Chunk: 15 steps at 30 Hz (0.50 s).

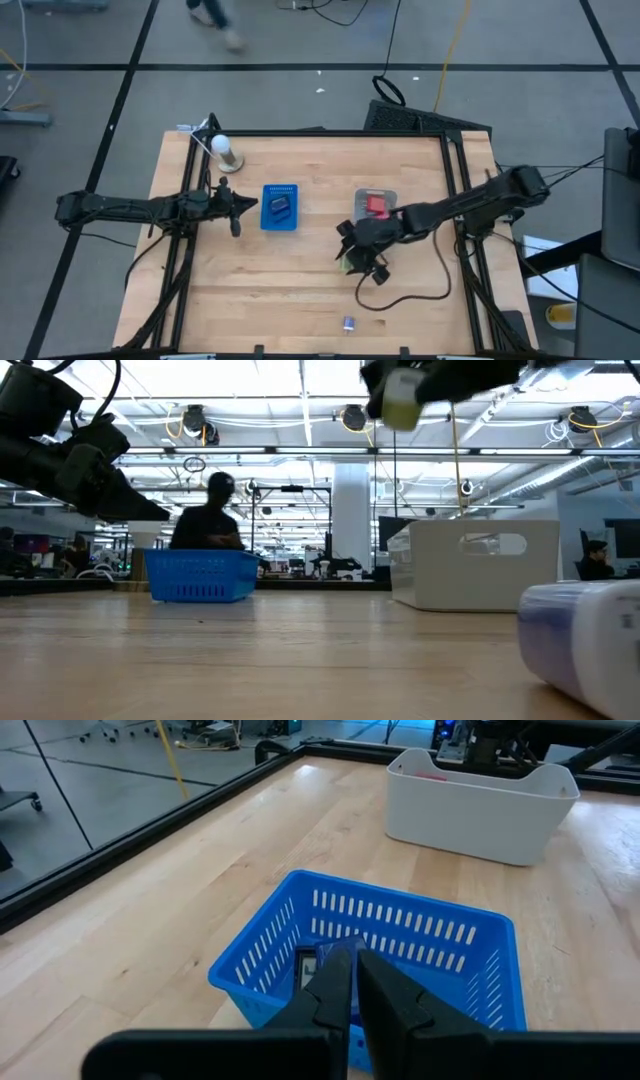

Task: Pick & Place Office items
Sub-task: Put the green charger adapter into the gray bin

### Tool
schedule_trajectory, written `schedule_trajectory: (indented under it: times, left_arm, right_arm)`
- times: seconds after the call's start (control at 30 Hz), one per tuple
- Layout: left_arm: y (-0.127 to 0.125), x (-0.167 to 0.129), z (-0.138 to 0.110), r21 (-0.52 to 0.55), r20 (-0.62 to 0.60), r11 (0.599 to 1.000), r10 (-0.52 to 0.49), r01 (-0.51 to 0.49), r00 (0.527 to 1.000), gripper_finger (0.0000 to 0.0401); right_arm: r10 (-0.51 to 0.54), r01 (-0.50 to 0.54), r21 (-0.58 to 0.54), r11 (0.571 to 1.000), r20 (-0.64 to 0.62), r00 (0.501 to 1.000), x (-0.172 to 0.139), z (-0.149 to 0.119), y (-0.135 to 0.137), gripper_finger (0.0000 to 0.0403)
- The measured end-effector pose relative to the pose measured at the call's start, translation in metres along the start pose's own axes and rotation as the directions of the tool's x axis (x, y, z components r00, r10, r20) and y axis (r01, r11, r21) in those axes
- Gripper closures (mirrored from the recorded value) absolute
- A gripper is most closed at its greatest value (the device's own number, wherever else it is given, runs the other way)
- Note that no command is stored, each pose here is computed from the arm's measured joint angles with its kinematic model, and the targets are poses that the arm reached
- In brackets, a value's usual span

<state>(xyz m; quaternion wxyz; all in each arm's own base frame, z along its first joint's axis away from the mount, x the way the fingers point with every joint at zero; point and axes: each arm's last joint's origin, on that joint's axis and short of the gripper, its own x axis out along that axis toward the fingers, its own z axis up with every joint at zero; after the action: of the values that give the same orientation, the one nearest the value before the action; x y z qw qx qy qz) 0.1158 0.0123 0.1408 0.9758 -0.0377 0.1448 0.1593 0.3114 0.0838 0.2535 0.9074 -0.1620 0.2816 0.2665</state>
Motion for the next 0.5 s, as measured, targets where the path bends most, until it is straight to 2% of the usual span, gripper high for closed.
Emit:
schedule_trajectory:
  times: [0.23,0.37,0.5]
  left_arm:
    - [0.000,0.000,0.000,0.000,-0.003,1.000,-0.003,0.003,1.000,0.0380]
    - [0.000,0.000,0.000,-0.001,-0.003,1.000,-0.003,0.003,1.000,0.0380]
    - [0.000,0.000,0.000,-0.002,-0.001,1.000,-0.004,0.004,1.000,0.0380]
  right_arm:
    - [-0.067,0.060,0.047,0.997,0.183,0.981,-0.051,0.002,0.010,0.0205]
    - [-0.115,0.098,0.078,0.992,0.257,0.959,-0.078,-0.014,0.018,0.0203]
    - [-0.215,0.190,0.112,0.975,0.278,0.936,-0.100,-0.040,0.026,0.0203]
